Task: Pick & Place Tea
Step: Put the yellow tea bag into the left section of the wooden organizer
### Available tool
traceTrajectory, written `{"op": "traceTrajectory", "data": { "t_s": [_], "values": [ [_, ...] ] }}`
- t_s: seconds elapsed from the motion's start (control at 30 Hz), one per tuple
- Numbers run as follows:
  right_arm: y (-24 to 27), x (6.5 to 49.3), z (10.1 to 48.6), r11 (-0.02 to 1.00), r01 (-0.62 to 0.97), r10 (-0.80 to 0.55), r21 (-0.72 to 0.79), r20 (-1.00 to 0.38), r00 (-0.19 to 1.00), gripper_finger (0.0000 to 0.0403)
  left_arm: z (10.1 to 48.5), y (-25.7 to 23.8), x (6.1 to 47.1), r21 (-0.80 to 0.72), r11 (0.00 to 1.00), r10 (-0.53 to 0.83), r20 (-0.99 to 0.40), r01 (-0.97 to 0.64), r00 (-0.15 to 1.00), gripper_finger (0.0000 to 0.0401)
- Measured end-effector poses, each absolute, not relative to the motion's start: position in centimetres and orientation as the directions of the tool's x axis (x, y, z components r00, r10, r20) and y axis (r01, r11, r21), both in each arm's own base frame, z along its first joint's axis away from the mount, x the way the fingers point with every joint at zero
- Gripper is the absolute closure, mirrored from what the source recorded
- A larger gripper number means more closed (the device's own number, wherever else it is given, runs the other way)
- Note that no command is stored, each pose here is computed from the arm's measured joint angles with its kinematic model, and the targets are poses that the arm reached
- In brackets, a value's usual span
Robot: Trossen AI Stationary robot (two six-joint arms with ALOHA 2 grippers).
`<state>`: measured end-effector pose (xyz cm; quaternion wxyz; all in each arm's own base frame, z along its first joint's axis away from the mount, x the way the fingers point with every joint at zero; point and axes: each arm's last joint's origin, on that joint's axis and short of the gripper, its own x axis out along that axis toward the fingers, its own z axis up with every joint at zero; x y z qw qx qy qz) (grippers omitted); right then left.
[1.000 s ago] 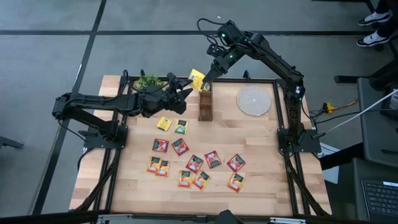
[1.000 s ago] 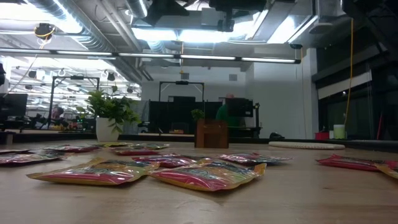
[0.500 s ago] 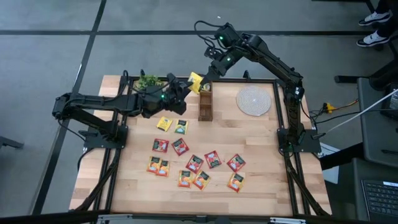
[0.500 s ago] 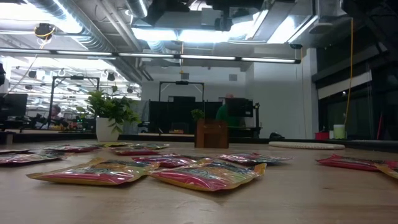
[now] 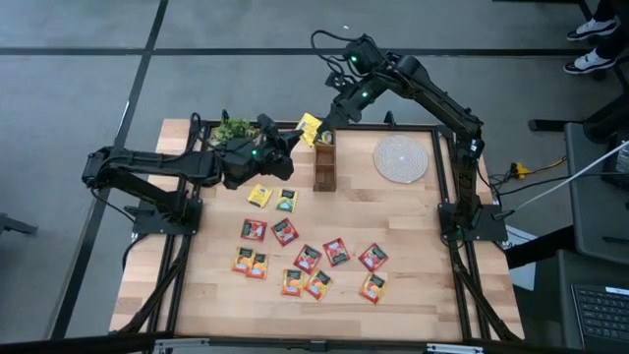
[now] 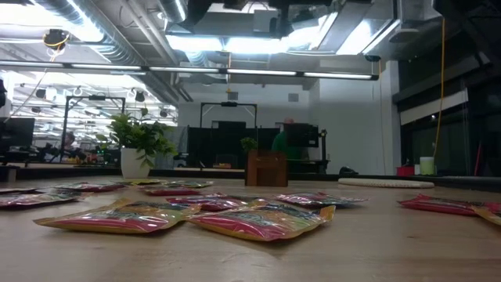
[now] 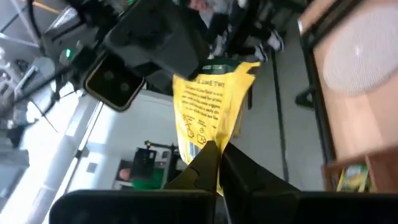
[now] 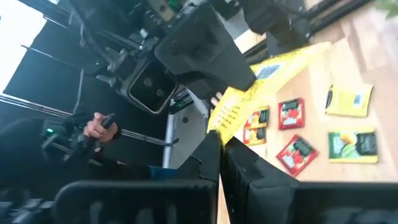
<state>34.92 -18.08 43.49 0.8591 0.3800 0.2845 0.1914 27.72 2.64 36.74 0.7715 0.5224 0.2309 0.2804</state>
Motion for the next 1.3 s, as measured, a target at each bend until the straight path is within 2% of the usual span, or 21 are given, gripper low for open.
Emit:
{"op": "traceTrajectory", "data": {
  "t_s": [0.3,0.5,0.63,0.83,1.0,1.13,1.3],
  "values": [
    [-16.6,32.0,46.7,0.807,-0.143,0.417,0.573,-0.381,0.825,0.0393,37.4,4.7,27.4,0.833,0.419,0.673,-0.017,-0.361,0.740,0.0397],
    [-15.6,30.0,48.5,0.911,-0.185,0.334,0.369,-0.394,0.856,0.0384,37.3,6.7,27.2,0.750,0.504,0.662,-0.017,-0.428,0.749,0.0398],
    [-15.4,29.2,49.1,0.963,-0.126,0.222,0.240,-0.432,0.874,0.0349,37.3,7.6,27.0,0.711,0.557,0.625,-0.018,-0.429,0.781,0.0398],
    [-15.7,29.1,48.1,0.994,-0.035,0.087,0.105,-0.544,0.834,0.0257,37.0,8.3,27.3,0.613,0.658,0.573,-0.033,-0.437,0.819,0.0398],
    [-15.4,29.1,47.8,1.000,-0.030,0.020,-0.006,-0.596,0.803,0.0197,36.9,8.6,27.4,0.574,0.689,0.562,-0.037,-0.443,0.826,0.0398],
    [-14.7,29.5,47.8,0.991,-0.081,0.003,-0.102,-0.605,0.796,0.0176,36.9,8.9,27.4,0.467,0.770,0.508,-0.034,-0.435,0.861,0.0398],
    [-13.1,30.3,47.7,0.958,-0.147,-0.042,-0.245,-0.629,0.776,0.0174,36.4,9.6,27.7,0.324,0.860,0.432,-0.051,-0.394,0.901,0.0398]
  ]
}}
